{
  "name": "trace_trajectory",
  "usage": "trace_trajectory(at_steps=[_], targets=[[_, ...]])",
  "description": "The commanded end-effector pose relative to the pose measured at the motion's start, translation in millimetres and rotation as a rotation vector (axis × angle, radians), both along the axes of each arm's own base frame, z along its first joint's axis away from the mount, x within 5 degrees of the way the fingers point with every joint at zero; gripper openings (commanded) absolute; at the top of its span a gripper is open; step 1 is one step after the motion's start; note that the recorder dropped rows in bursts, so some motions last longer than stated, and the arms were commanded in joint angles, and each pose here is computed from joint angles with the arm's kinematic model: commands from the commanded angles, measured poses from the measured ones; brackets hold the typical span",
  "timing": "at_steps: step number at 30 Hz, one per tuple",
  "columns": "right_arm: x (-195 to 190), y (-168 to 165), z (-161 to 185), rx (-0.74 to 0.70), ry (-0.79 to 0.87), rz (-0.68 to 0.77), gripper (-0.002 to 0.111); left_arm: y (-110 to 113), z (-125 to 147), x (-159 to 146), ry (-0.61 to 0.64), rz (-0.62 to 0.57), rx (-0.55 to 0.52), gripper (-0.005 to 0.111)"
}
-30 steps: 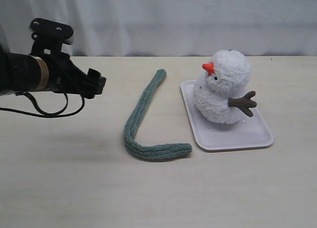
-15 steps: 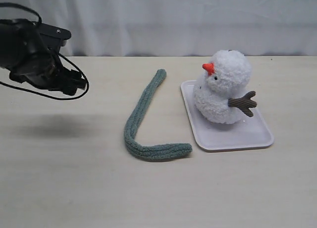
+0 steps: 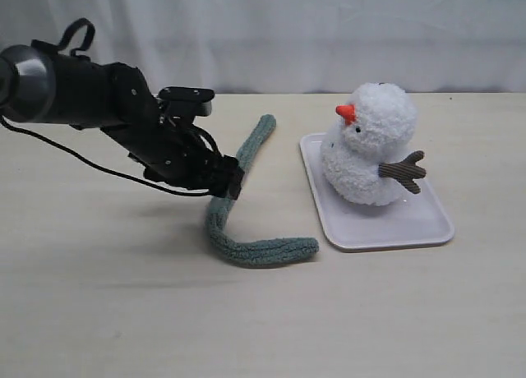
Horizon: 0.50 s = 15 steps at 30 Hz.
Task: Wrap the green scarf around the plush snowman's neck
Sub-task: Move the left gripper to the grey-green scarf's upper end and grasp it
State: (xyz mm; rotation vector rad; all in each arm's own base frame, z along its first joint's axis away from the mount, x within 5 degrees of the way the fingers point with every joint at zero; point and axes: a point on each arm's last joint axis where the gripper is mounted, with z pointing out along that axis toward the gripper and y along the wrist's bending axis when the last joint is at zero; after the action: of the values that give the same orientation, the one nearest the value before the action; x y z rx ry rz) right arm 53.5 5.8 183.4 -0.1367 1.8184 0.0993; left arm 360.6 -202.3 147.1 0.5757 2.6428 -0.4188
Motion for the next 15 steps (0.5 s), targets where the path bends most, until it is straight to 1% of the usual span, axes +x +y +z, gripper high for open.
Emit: trace_trajectory(at_steps=[1,6,15], targets=[[0,0,-1,-0.004,-0.001,-0.003,0.004,-13,-2,6,-0.104,0.009,-0.026,0.081],[0,0,-1,-0.004,-0.001,-0.003,0.004,-16,-11,11,-0.089,0.009,-0.02,0.081],[0,0,-1,-0.004,-0.001,-0.003,0.004,-22,-48,20,-0.027,0.003,0.01,0.081]])
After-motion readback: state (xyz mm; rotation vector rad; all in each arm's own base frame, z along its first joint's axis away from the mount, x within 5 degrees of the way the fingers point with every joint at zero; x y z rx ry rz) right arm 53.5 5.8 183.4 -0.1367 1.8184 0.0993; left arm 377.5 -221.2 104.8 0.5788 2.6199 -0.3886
